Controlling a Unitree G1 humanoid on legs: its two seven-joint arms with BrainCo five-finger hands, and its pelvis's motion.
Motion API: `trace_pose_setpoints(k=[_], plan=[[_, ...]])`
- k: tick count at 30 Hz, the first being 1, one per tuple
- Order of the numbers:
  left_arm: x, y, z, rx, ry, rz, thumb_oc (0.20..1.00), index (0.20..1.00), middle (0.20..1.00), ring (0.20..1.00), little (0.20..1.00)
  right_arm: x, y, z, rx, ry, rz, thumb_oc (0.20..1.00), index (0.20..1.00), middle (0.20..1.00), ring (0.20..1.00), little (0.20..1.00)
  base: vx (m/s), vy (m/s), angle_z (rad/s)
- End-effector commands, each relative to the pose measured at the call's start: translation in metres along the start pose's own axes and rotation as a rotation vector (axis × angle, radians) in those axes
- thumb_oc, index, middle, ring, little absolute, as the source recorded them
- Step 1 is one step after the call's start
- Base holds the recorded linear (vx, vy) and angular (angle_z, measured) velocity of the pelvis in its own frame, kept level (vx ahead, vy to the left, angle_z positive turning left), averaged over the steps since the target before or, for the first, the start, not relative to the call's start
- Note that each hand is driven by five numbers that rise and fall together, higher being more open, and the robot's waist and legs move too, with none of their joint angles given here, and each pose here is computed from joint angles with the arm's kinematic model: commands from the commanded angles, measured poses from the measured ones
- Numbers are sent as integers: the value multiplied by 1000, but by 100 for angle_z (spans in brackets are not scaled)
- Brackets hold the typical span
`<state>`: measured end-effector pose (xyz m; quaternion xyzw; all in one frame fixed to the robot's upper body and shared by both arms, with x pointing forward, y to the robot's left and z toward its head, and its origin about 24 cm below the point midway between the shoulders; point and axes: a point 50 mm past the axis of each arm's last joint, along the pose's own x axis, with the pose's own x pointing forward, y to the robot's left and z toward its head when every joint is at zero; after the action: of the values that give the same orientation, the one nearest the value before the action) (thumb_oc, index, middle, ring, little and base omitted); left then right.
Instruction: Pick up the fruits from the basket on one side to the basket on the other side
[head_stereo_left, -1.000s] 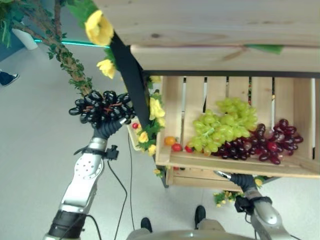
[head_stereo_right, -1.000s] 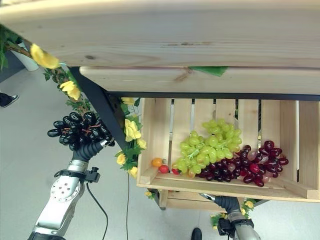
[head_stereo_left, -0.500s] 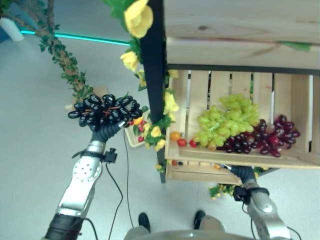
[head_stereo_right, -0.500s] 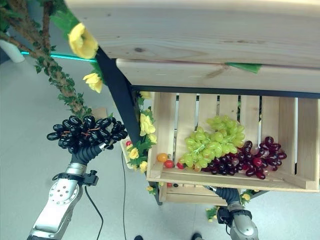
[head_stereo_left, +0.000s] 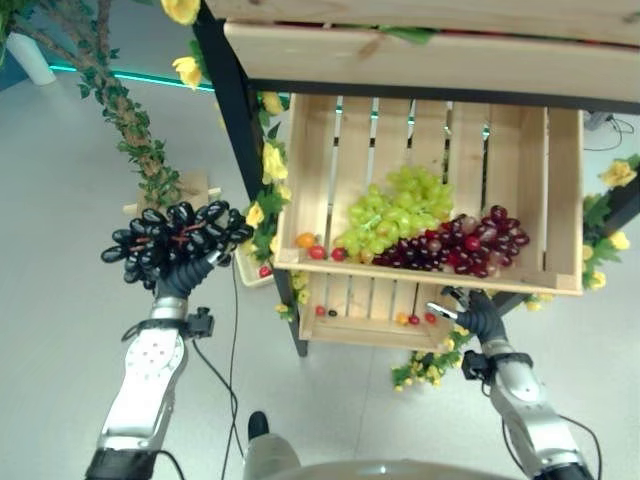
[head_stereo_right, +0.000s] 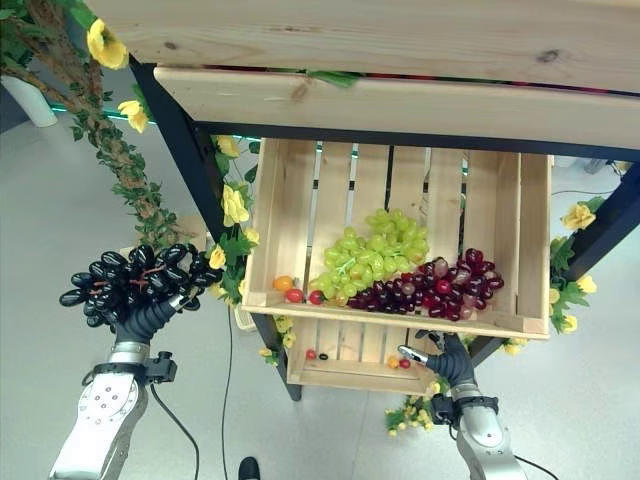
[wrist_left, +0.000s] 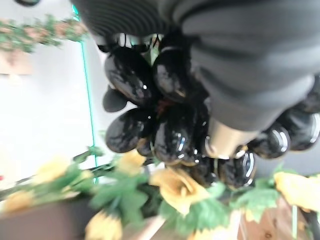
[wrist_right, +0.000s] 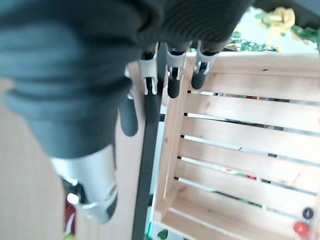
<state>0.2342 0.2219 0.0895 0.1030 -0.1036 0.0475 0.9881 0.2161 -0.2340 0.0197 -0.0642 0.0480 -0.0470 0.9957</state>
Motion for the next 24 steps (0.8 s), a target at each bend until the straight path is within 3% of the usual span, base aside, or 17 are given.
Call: trace_pose_setpoints(k=[1, 14, 24], plan=[[17, 9, 43, 23, -225, -9, 200, 200, 200, 200, 200, 16, -1, 49, 63, -249, -17, 1000, 1000, 1000, 1000, 1000, -366, -58, 27], [26, 0, 63, 65, -314, -69, 200, 200, 200, 200, 200, 13, -6, 36, 72, -195, -68, 1000, 1000, 1000, 1000, 1000, -59, 107, 14], [40, -3, 102, 135, -494, -110, 200, 200, 200, 200, 200, 21, 2, 38, 71, -203, -66, 1000, 1000, 1000, 1000, 1000, 2, 99, -10]])
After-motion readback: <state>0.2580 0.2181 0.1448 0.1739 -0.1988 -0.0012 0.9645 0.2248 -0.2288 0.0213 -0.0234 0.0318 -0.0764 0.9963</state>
